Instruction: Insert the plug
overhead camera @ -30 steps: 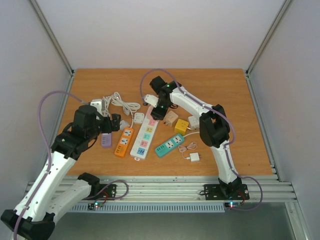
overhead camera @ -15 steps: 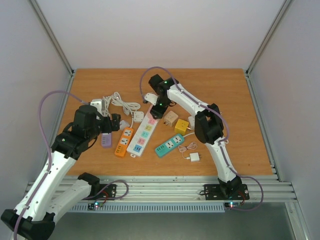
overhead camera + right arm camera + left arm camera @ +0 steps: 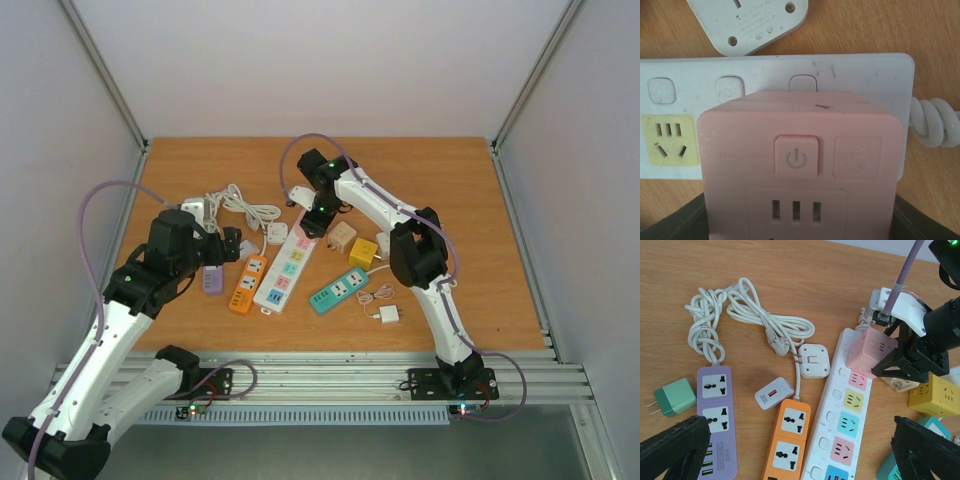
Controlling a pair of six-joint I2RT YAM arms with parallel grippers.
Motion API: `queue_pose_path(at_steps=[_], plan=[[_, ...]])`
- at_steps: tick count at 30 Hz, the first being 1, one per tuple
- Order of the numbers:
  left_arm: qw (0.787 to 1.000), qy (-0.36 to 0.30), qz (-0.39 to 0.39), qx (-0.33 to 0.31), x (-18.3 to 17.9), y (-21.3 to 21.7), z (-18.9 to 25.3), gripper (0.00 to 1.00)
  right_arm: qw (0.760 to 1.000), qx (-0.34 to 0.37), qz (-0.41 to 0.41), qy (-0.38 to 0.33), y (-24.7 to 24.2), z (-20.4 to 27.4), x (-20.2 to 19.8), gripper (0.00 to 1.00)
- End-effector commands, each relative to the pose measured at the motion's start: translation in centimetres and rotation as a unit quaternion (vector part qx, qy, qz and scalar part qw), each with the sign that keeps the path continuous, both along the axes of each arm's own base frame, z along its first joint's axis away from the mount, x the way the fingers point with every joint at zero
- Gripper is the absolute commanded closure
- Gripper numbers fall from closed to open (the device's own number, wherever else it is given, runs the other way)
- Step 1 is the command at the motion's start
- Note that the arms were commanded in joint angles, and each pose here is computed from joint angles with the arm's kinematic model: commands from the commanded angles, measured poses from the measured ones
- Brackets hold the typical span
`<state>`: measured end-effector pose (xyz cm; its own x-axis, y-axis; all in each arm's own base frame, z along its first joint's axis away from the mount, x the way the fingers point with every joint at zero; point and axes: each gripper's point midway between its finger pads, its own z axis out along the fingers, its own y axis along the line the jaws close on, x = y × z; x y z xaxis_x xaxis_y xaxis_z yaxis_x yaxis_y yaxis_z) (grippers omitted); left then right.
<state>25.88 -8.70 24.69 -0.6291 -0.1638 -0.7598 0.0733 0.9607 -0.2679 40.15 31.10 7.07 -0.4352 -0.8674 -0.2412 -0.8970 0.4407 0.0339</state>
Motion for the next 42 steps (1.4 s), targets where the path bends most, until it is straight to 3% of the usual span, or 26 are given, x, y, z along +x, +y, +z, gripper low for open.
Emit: queue_pose_path(at_steps=[1,6,10,15,17,20,21,27,30,36,39,42], plan=[[1.0,-0.019,0.005,0.003,0.9,0.1,0.6,0.01,0.995,-0.095,-0.031,-0.005,-4.8,-3.9,1.3,0.51],[1.0,-0.019,0.007,0.005,0.9,0.2,0.6,0.01,0.996,-0.069,-0.033,-0.048,-4.7,-1.2,3.4,0.49],[1.0,-0.018,0.007,0.004,0.9,0.2,0.5,0.01,0.996,-0.072,-0.015,-0.045,-5.0,-1.7,3.9,0.5],[1.0,-0.017,0.008,0.005,1.0,0.2,0.5,0.01,0.999,-0.04,-0.007,-0.036,-3.8,-1.5,3.8,0.44],[1.0,-0.017,0.008,0.006,1.0,0.2,0.5,0.01,0.999,-0.023,-0.018,-0.041,-3.3,-0.2,4.1,0.36],[1.0,-0.017,0.009,0.007,1.0,0.3,0.5,0.01,0.998,0.015,-0.035,-0.047,-2.3,2.3,4.1,0.07],[1.0,-0.017,0.009,0.008,1.0,0.3,0.5,0.01,0.997,0.025,-0.043,-0.054,-2.2,3.2,4.3,0.02],[1.0,-0.023,0.011,0.009,0.9,0.5,0.8,0.01,0.988,0.047,-0.107,-0.105,-3.2,8.5,4.7,0.02],[1.0,-0.025,0.011,0.009,0.8,0.5,0.9,0.01,0.973,0.054,-0.171,-0.147,-4.8,10.3,4.9,0.02],[0.999,-0.033,0.012,0.007,0.6,0.6,1.3,0.01,0.914,0.082,-0.323,-0.233,-10.5,13.2,4.6,0.02],[0.999,-0.034,0.011,0.006,0.6,0.6,1.4,0.01,0.889,0.094,-0.412,-0.177,-13.9,11.5,3.7,0.02],[0.999,-0.036,0.012,0.005,0.6,0.6,1.5,0.01,0.888,0.065,-0.451,-0.066,-15.7,8.2,1.9,0.02]])
